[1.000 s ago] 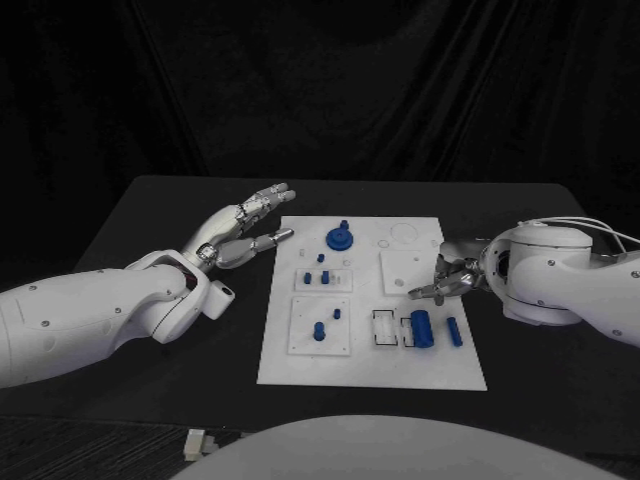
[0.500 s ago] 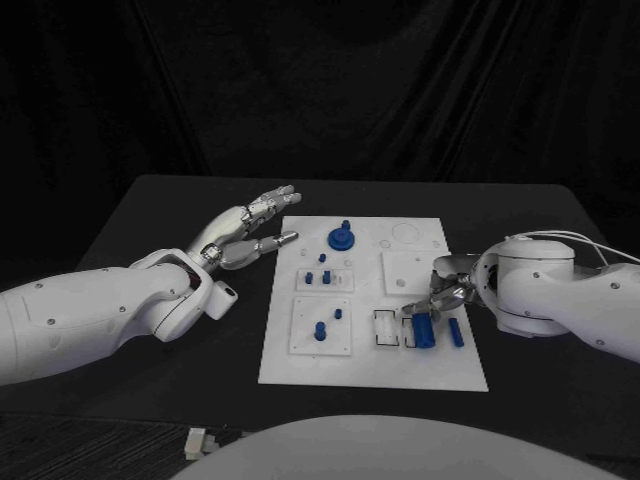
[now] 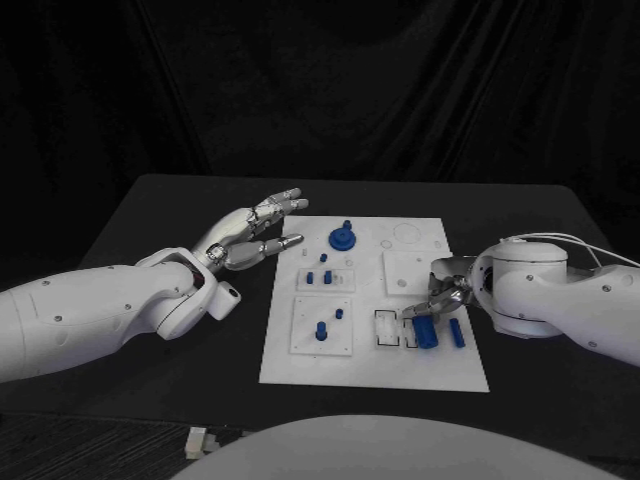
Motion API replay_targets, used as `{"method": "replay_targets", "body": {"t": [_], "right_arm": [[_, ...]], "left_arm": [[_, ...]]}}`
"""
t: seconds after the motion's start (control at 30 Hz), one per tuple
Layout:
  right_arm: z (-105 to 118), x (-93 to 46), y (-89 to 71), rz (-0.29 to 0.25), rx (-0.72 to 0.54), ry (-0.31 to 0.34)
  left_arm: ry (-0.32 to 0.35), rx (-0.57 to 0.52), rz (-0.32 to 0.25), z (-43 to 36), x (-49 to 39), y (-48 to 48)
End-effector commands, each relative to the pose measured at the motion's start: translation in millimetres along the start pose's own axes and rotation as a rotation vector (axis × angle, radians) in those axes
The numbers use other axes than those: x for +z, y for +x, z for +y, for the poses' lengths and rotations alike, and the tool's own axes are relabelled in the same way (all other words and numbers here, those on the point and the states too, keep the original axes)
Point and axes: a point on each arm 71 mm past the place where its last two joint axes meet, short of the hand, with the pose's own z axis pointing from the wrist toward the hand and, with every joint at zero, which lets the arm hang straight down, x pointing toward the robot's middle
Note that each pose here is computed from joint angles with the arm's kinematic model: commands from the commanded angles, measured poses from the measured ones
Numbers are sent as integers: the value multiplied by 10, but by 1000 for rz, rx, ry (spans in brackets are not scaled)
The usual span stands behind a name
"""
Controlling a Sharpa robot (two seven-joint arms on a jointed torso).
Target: Assemble the parts on the task board
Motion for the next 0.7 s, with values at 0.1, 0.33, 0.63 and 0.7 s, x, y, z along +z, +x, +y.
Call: {"method": "replay_targets", "body": {"t": [0.1,0.33,0.63,0.7], "right_arm": [[8,20,37,12,-17,14],[4,38,64,25,-22,17],[10,36,79,34,-27,15],[7,34,81,35,-27,15]], "left_arm": [[133,-22,26,-96,0,26],[128,-29,33,-92,5,34],[123,-36,43,-88,18,49],[122,-38,45,-87,19,51]]}}
